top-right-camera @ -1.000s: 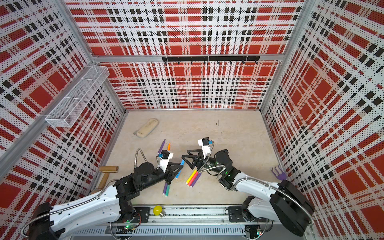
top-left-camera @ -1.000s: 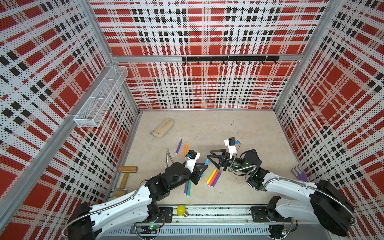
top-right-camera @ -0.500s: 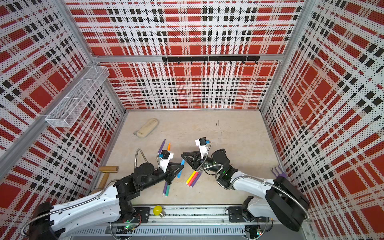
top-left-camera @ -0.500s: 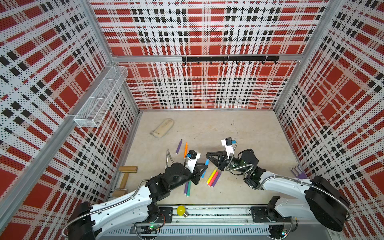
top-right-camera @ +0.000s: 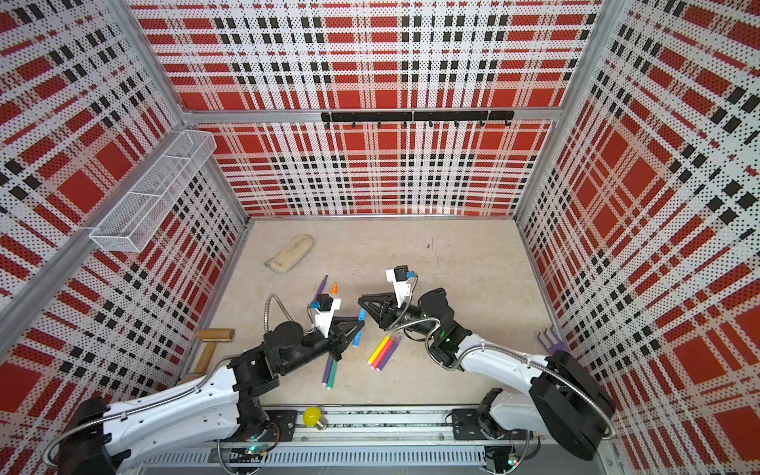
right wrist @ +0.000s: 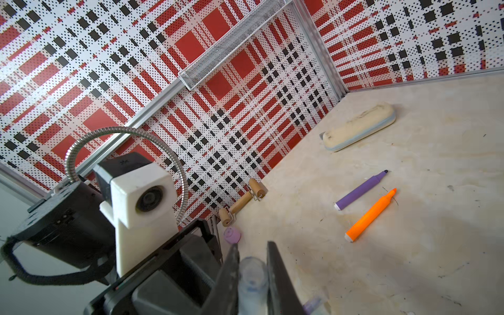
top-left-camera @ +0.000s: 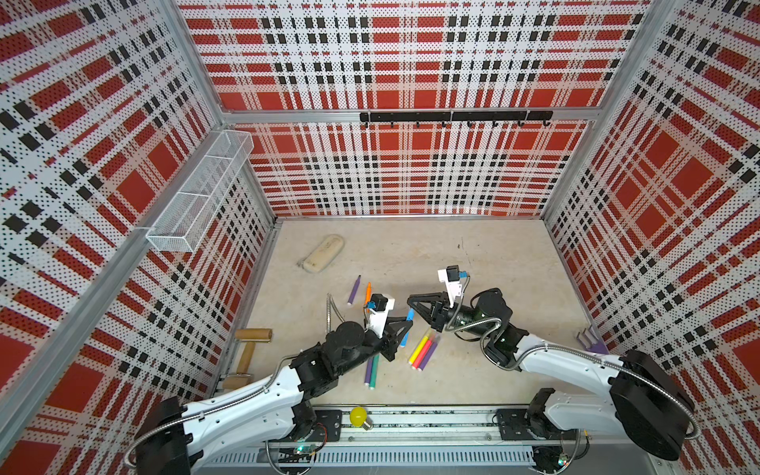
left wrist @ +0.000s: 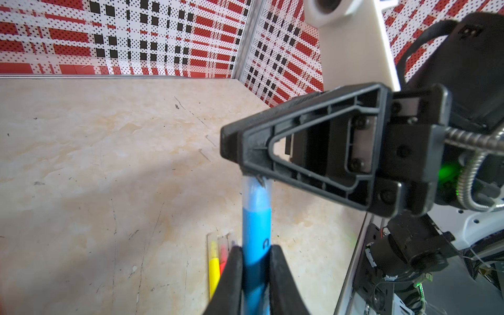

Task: Remove pen caps from pens
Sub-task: Open the pen cap on the pen, then place the pen at the center of the table, then place the pen cap to the middle-right of the table.

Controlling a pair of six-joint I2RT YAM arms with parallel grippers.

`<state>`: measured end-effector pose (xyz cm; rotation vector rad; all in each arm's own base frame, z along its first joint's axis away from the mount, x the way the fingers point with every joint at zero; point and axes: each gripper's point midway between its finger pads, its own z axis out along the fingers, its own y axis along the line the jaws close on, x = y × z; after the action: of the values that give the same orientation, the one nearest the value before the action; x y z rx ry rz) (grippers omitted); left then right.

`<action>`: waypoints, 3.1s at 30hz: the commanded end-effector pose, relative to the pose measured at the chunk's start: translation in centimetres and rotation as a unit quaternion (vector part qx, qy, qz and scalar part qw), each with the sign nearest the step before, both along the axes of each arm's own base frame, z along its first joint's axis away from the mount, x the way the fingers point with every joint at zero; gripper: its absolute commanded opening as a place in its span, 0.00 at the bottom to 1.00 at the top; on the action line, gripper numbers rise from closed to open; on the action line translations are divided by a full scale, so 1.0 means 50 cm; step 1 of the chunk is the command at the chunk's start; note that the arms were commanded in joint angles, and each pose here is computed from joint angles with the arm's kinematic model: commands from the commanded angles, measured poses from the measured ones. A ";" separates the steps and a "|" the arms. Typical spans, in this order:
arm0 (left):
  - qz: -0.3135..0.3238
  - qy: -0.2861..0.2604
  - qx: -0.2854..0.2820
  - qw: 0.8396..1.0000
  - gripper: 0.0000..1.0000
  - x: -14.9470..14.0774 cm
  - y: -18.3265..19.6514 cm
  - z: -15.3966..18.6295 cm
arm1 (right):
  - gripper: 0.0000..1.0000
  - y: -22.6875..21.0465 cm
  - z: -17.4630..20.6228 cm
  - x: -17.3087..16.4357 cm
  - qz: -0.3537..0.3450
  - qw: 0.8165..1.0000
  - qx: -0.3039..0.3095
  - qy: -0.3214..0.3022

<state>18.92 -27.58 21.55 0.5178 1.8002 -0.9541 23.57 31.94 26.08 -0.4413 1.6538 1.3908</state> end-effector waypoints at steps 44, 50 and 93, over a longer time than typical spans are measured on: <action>0.210 0.222 0.185 0.934 0.01 0.307 0.132 -0.315 | 0.00 -0.283 -0.059 0.223 -0.338 0.860 -0.382 -0.023; 0.230 0.236 0.218 0.919 0.03 0.342 0.163 -0.352 | 0.00 -0.288 -0.144 0.251 -0.292 0.855 -0.428 0.023; 0.145 0.139 0.177 0.964 0.51 0.236 0.113 -0.162 | 0.14 -0.363 -0.404 0.401 -0.275 0.782 -0.540 0.146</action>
<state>32.11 -21.72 13.12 0.2930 2.2544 -0.5239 42.28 13.27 4.58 -0.3170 2.5405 -0.0674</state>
